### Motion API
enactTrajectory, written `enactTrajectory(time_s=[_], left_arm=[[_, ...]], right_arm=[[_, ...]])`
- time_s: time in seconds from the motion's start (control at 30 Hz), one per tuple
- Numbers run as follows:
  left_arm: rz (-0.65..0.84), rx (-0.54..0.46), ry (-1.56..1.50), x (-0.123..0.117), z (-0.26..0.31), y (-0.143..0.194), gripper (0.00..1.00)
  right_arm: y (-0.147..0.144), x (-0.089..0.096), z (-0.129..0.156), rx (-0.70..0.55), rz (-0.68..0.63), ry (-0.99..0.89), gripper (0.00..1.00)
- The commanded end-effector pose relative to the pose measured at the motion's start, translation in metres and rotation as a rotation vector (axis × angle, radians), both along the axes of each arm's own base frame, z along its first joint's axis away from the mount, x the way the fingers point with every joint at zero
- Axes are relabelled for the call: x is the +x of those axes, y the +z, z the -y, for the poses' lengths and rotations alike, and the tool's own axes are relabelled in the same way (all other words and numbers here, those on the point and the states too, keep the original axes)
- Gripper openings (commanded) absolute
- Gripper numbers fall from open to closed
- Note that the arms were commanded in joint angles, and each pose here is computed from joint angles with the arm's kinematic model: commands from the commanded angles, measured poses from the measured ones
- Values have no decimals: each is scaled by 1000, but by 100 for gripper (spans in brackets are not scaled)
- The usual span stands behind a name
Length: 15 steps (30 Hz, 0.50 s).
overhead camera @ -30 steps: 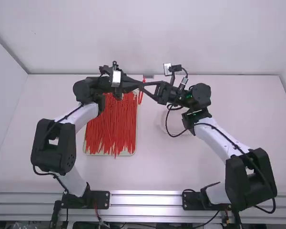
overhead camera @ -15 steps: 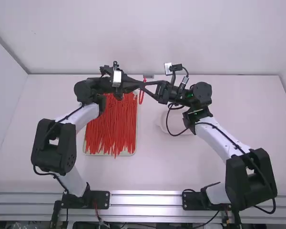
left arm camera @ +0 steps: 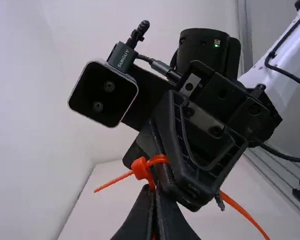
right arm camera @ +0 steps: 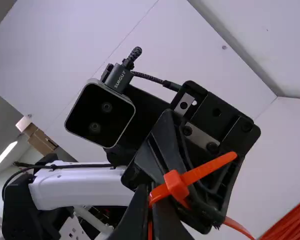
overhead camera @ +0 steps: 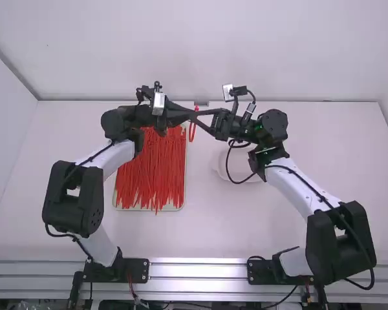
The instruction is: Fasten the cable tie
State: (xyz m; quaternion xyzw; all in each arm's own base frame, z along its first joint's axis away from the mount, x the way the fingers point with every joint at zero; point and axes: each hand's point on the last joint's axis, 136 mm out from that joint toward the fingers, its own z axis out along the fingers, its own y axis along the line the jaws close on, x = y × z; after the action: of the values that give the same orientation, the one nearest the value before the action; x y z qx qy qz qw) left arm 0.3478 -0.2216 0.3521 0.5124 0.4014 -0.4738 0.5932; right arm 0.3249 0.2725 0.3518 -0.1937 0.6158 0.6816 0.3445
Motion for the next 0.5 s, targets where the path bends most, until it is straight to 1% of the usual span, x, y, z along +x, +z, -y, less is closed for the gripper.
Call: enactTrajectory(time_s=[0.0, 0.13, 0.33, 0.4, 0.43, 0.47], left_arm=[[-12, 47, -60, -19, 3, -1, 1], [-58, 12, -36, -14, 2, 5, 1], [-75, 7, -31, -13, 1, 6, 1], [-75, 7, -29, -12, 0, 6, 1], [-75, 4, -25, -11, 0, 7, 2], [-75, 1, -25, -11, 0, 7, 1]], right_arm=[[22, 25, 15, 21, 71, -121, 0], [14, 25, 10, -3, 51, -117, 0], [14, 26, 11, -3, 58, -122, 0], [14, 26, 11, -4, 58, -123, 1], [14, 26, 11, -3, 57, -124, 6], [14, 26, 11, -3, 57, -122, 7]])
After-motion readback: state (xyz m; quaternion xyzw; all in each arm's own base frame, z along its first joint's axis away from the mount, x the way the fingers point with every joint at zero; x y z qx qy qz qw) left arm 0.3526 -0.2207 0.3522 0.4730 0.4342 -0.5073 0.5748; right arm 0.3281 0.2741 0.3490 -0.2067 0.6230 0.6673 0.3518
